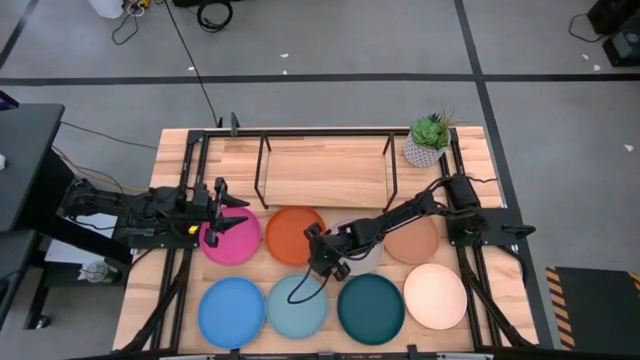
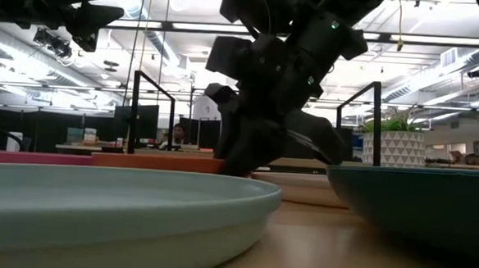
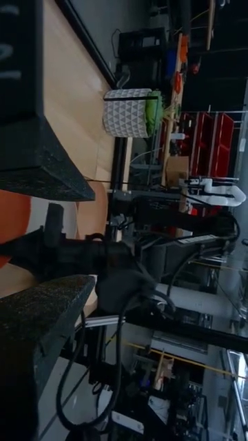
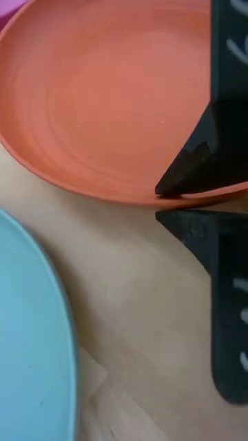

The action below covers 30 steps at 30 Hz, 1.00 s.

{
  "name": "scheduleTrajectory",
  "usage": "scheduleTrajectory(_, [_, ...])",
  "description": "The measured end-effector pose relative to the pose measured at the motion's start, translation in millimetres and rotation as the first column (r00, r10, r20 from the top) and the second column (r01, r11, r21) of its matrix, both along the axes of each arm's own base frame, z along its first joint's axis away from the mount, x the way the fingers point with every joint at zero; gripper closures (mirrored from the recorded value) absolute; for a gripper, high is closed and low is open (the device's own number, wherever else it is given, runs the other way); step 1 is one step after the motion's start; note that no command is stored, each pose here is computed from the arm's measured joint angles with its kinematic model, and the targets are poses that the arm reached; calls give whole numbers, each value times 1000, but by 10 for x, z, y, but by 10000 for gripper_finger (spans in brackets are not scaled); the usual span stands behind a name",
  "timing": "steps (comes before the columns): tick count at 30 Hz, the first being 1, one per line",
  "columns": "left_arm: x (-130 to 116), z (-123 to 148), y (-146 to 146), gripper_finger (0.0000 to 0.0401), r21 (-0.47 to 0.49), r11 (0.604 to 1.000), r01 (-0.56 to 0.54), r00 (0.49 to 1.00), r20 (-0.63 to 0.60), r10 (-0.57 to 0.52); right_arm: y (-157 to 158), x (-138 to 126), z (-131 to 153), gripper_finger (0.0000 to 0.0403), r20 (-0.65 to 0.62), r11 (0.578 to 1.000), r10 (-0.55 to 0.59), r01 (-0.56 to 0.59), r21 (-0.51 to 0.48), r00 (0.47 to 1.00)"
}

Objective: Place and stack plates onto a shelf
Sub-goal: Put the orange plate on the shelf

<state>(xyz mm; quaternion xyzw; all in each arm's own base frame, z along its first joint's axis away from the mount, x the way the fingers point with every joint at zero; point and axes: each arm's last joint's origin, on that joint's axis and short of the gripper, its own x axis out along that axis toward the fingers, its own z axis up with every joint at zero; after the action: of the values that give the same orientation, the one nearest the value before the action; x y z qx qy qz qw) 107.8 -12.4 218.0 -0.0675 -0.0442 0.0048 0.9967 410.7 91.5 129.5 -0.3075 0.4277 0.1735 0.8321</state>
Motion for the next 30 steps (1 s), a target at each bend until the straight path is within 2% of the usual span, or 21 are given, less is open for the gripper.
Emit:
scheduleTrajectory(4, [5,-7,-1,209,1,1000,0,1000,-7,0,9,0,19,386,5,1000,6,-6,-6,1000])
scheduleTrajectory(8, [5,-3,-1,209,1,1000,0,1000,-3,0,34,-12,81,387,18,1000,23,-23,-4,1000])
scheduleTrajectory(11, [4,3,-1,209,0,1000,0,1000,3,0,44,-25,149,372,23,999,36,-37,18,999])
scheduleTrajectory(14, [4,3,-1,209,0,1000,0,1000,2,0,58,-32,257,364,17,996,49,-50,70,999])
scheduleTrajectory(18, [4,2,-1,209,-2,1000,1,1000,1,-1,91,-49,476,373,48,982,84,-91,165,995])
scheduleTrajectory(23, [5,-1,-1,209,-5,1000,1,1000,-2,-1,104,-156,769,385,92,985,71,-85,152,993])
scheduleTrajectory(30, [0,38,0,209,-24,1000,3,999,39,-2,133,-335,1062,370,120,997,10,-19,75,993])
